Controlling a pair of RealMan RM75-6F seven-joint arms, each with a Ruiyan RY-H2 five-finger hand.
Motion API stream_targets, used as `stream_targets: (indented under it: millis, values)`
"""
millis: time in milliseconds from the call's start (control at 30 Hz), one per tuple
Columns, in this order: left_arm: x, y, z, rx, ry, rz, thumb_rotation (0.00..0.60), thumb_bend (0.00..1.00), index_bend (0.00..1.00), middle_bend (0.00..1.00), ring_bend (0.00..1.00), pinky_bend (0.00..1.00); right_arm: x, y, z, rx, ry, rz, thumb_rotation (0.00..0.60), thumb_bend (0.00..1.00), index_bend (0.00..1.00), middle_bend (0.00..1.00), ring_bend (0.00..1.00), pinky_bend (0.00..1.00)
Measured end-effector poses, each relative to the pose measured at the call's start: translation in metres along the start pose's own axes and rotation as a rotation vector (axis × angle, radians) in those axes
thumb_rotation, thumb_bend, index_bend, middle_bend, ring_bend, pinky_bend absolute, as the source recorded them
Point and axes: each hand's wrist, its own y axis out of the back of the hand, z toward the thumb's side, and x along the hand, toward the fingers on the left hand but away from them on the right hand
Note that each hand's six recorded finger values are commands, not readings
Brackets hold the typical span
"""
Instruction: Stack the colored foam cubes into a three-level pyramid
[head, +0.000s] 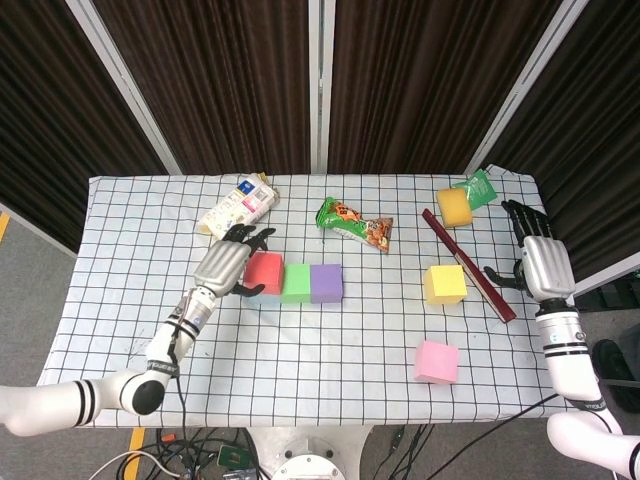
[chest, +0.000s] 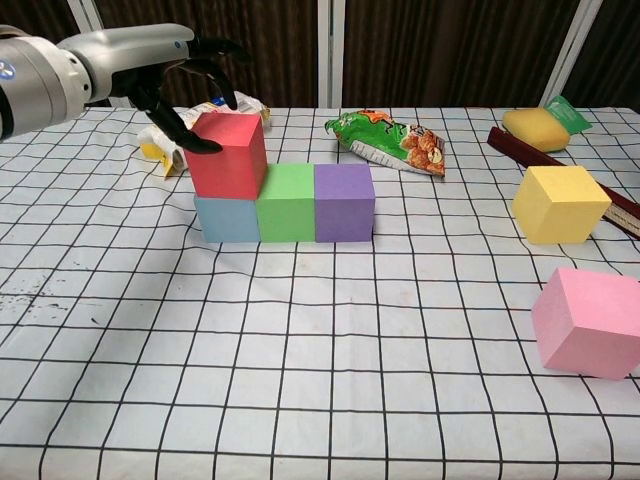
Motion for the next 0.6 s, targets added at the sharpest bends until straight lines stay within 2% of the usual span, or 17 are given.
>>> stream_targets:
  millis: [233, 367, 467, 600]
  values:
    - [-0.012, 0.016, -0.007, 0.013, 0.009, 0.034, 0.6, 0.17, 0.08, 0.21, 0.04, 0.01, 0.002, 0.002, 0.008, -0.001, 0.025, 0.005, 0.6, 0.13, 0.0, 0.05, 0.0, 0.0]
    - [-0.033, 0.032, -0.028, 0.021, 0.049, 0.088, 0.6, 0.13, 0.08, 0.19, 0.03, 0.01, 0.001, 0.003, 0.019, -0.015, 0.052, 0.014, 0.6, 0.11, 0.0, 0.05, 0.0, 0.0]
    - [-0.055, 0.038, -0.051, 0.025, 0.08, 0.137, 0.6, 0.08, 0.08, 0.19, 0.03, 0.01, -0.001, 0.002, 0.038, -0.039, 0.097, 0.034, 0.6, 0.06, 0.0, 0.05, 0.0, 0.0]
    - [-0.088, 0.04, -0.081, 0.01, 0.088, 0.188, 0.6, 0.02, 0.09, 0.19, 0.03, 0.01, -0.01, -0.001, 0.079, -0.055, 0.198, 0.07, 0.6, 0.02, 0.0, 0.06, 0.0, 0.0]
